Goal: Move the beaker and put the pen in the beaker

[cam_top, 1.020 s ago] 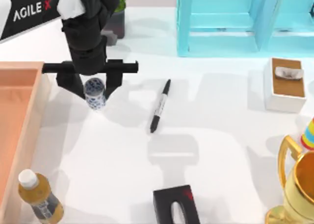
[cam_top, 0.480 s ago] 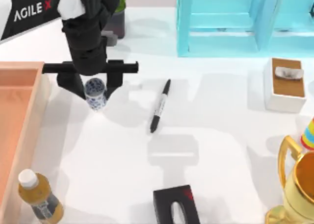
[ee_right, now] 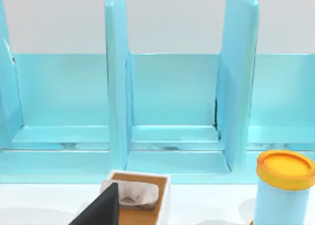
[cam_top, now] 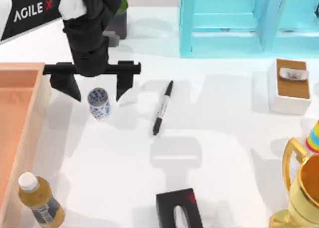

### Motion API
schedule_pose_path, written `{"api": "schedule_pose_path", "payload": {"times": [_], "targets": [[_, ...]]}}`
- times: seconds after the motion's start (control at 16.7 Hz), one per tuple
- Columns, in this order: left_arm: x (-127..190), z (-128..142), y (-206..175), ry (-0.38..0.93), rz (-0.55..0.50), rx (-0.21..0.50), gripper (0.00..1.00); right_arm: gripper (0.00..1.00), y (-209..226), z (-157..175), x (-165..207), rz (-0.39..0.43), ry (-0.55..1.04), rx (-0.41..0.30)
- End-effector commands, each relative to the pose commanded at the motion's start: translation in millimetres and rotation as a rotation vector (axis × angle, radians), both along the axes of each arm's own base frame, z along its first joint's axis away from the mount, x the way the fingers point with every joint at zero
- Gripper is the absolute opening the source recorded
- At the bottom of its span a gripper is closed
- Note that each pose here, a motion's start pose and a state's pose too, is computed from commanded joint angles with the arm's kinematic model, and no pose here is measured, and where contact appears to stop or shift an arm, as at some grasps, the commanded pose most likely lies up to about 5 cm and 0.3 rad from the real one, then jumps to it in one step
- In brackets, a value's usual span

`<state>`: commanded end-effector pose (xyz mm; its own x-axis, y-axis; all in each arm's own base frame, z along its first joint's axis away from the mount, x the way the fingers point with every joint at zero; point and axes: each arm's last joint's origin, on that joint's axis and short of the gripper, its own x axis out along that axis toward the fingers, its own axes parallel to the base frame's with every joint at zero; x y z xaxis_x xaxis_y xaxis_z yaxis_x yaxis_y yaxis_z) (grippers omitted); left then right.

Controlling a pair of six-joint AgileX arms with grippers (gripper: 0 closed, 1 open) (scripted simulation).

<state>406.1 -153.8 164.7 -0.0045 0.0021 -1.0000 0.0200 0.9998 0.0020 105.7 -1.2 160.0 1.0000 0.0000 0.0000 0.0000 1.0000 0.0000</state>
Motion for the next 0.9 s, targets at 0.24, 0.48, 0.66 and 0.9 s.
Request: {"api": "schedule_pose_path", "payload": {"times": [0.24, 0.48, 0.66, 0.9], "targets": [[0, 0, 0, 0.000, 0.000, 0.000, 1.00, 1.00, 0, 0, 0, 0.000, 0.000, 0.000], [0, 0, 1, 0.000, 0.001, 0.000, 1.00, 1.00, 0, 0, 0, 0.000, 0.000, 0.000], [3, 4, 1, 0.012, 0.009, 0.004, 1.00, 1.00, 0, 0, 0, 0.000, 0.000, 0.000], [15, 31, -1, 0.034, 0.023, 0.013, 1.00, 1.00, 0, 0, 0, 0.000, 0.000, 0.000]]}}
